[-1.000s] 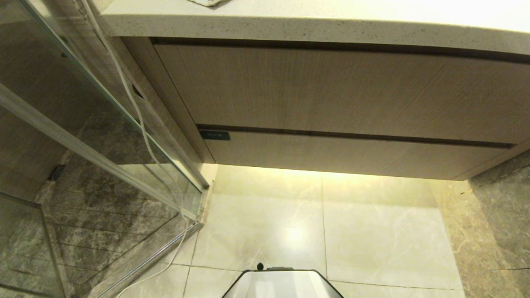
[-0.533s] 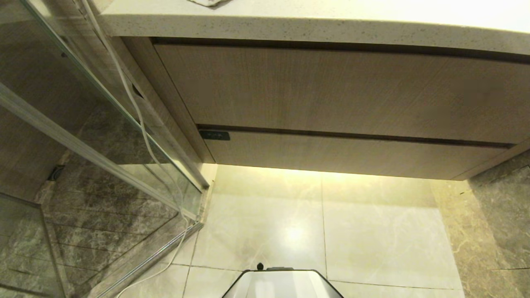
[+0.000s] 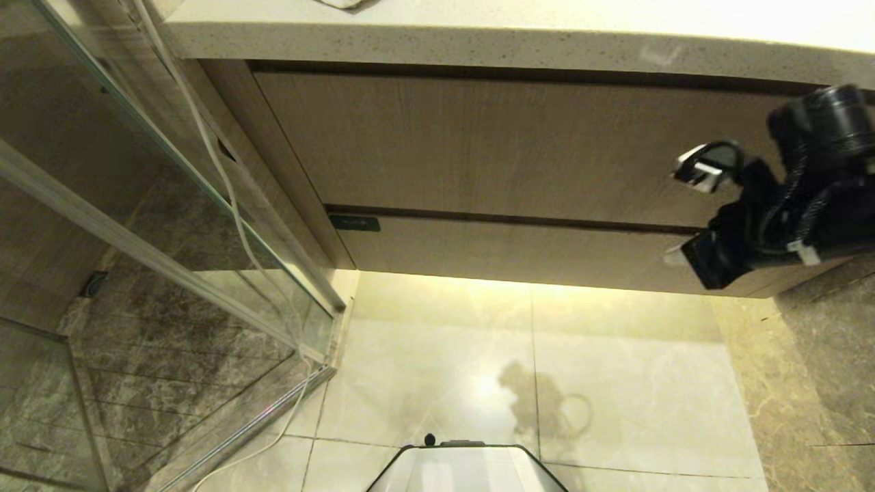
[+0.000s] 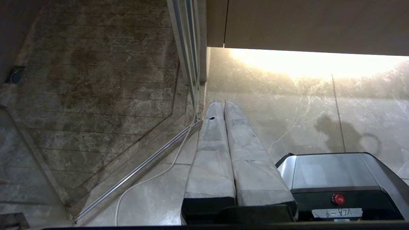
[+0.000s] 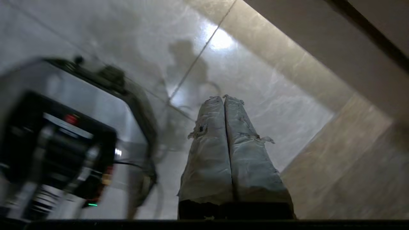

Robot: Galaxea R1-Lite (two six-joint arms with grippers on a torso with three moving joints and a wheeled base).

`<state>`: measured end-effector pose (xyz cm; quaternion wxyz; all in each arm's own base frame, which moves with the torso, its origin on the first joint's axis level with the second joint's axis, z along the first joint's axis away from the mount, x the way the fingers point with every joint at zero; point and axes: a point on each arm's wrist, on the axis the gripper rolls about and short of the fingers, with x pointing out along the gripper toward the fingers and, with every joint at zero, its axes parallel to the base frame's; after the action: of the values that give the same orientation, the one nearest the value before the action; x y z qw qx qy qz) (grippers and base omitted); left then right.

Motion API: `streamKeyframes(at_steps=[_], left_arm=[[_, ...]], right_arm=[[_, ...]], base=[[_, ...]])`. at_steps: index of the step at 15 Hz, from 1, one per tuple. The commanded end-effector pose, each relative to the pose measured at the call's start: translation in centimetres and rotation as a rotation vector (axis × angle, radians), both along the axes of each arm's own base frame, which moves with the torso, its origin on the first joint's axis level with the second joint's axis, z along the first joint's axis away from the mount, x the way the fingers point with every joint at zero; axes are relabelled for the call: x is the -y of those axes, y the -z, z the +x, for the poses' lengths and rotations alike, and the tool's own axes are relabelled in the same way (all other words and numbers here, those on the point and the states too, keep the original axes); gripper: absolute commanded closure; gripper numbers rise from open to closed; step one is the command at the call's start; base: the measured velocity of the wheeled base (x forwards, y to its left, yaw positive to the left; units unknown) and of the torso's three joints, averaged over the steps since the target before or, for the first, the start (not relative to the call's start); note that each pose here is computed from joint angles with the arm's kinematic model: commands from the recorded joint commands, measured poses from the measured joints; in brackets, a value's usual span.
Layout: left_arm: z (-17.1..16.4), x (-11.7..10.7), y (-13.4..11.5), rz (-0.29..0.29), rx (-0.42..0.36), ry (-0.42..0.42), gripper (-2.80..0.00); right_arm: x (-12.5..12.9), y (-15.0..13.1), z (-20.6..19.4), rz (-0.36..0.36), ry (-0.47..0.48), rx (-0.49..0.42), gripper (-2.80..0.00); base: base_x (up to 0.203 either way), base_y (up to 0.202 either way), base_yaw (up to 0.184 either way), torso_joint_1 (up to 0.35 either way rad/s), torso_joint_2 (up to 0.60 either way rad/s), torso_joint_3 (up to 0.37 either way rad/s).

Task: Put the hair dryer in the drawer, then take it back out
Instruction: Pull open the drawer

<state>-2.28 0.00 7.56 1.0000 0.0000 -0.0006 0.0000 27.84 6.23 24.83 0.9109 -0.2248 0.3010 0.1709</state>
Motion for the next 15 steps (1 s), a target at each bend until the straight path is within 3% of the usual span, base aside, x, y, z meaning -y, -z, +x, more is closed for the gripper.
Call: streamKeyframes(at_steps=[1, 4, 5, 8, 12, 15], left_arm=[[0.0, 0.0, 0.0, 0.0, 0.001, 0.0, 0.0], [0.0, 0.0, 0.0, 0.0, 0.0, 0.0, 0.0], [0.0, 0.0, 0.0, 0.0, 0.0, 0.0, 0.0], [0.0, 0.0, 0.0, 0.0, 0.001, 0.0, 0.0], [0.0, 0.0, 0.0, 0.0, -0.001, 0.0, 0.0], [0.0, 0.0, 0.0, 0.0, 0.001, 0.0, 0.0]], right_arm=[[-0.1, 5.7, 3.4, -0.232, -0.186, -0.092, 0.0], [3.8, 7.7, 3.4, -0.486, -0.34, -0.072, 0.0], [5.6, 7.8, 3.6, -0.533, -0.38, -0.038, 0.0], [6.2, 8.1, 4.0, -0.42, -0.54, 0.088, 0.0], [5.9, 7.6, 5.5, -0.608, -0.49, 0.335, 0.0], [5.3, 8.6, 5.1, -0.648, -0.48, 0.296, 0.0]], base=[[0.0, 0.0, 0.0, 0.0, 0.0, 0.0], [0.0, 0.0, 0.0, 0.0, 0.0, 0.0], [0.0, 0.0, 0.0, 0.0, 0.0, 0.0], [0.0, 0.0, 0.0, 0.0, 0.0, 0.0], [0.0, 0.0, 0.0, 0.0, 0.0, 0.0], [0.0, 0.0, 0.0, 0.0, 0.0, 0.0]])
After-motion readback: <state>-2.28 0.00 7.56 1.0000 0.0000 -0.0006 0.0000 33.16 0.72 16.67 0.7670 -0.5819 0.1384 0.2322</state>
